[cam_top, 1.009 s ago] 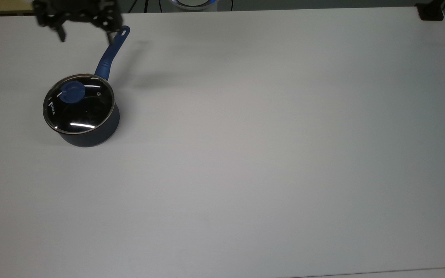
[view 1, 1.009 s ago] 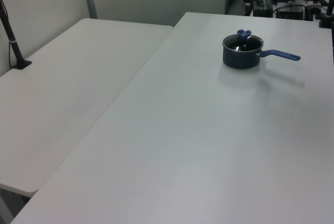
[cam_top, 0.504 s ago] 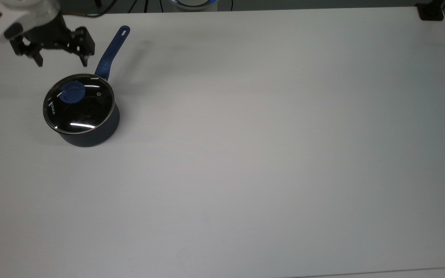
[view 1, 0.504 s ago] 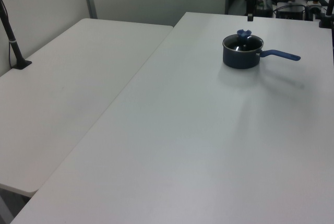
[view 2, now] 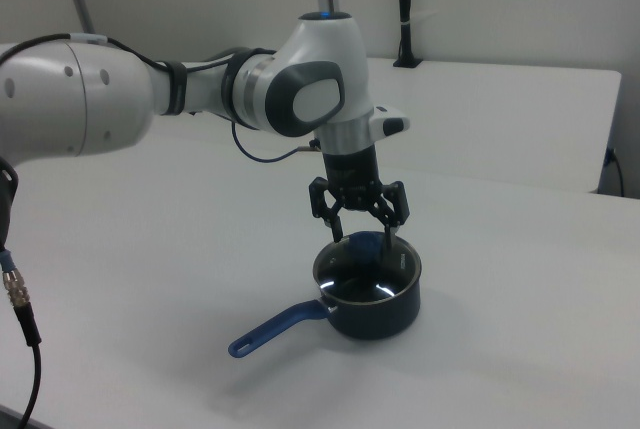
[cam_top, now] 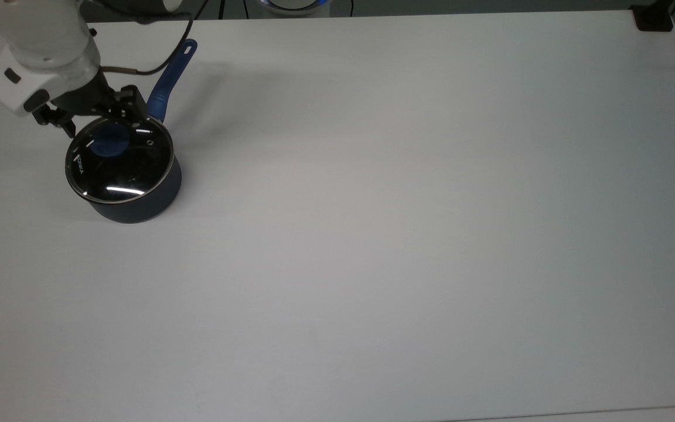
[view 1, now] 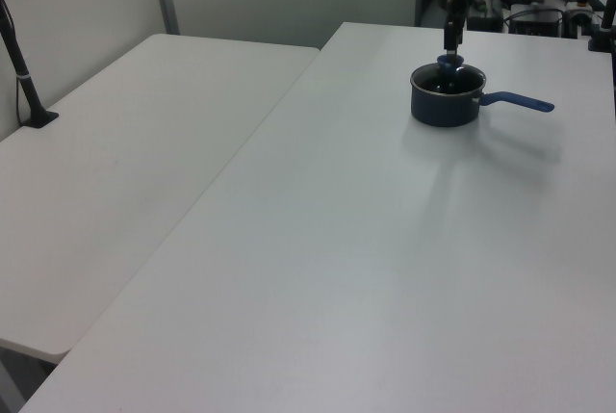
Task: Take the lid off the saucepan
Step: 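Close the gripper on the blue knob of the glass lid, then lift the glass lid off the saucepan and carry it away from the pan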
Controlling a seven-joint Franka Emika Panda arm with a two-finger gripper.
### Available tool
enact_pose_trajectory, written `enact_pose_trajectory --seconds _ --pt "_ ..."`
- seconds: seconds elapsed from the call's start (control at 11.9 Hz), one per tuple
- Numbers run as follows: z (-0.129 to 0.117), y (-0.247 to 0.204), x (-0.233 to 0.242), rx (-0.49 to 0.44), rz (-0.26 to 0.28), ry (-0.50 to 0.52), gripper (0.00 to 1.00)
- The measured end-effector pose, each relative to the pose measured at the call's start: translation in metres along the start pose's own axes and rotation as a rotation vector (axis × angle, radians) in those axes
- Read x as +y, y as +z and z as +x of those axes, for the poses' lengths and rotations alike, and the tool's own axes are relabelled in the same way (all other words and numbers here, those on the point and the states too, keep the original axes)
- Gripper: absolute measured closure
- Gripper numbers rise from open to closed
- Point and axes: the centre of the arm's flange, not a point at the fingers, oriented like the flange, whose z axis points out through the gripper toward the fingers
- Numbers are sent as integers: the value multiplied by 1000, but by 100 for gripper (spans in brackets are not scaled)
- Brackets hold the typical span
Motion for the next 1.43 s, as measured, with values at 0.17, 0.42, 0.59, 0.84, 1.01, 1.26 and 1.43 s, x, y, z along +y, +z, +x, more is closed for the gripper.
enact_pose_trajectory --seconds 0.17,0.42,0.59,0.84,1.01,1.26,1.43 --pt "1 12 -1 -7 3 -2 10" --pt "3 17 -4 -2 28 5 17" --pt "3 16 -5 3 40 10 28" --pt "3 15 -4 9 39 12 40" --pt "3 6 -6 24 37 10 40" --pt "-5 -30 -31 68 34 -23 40" --pt "-11 -43 -80 71 47 -77 40"
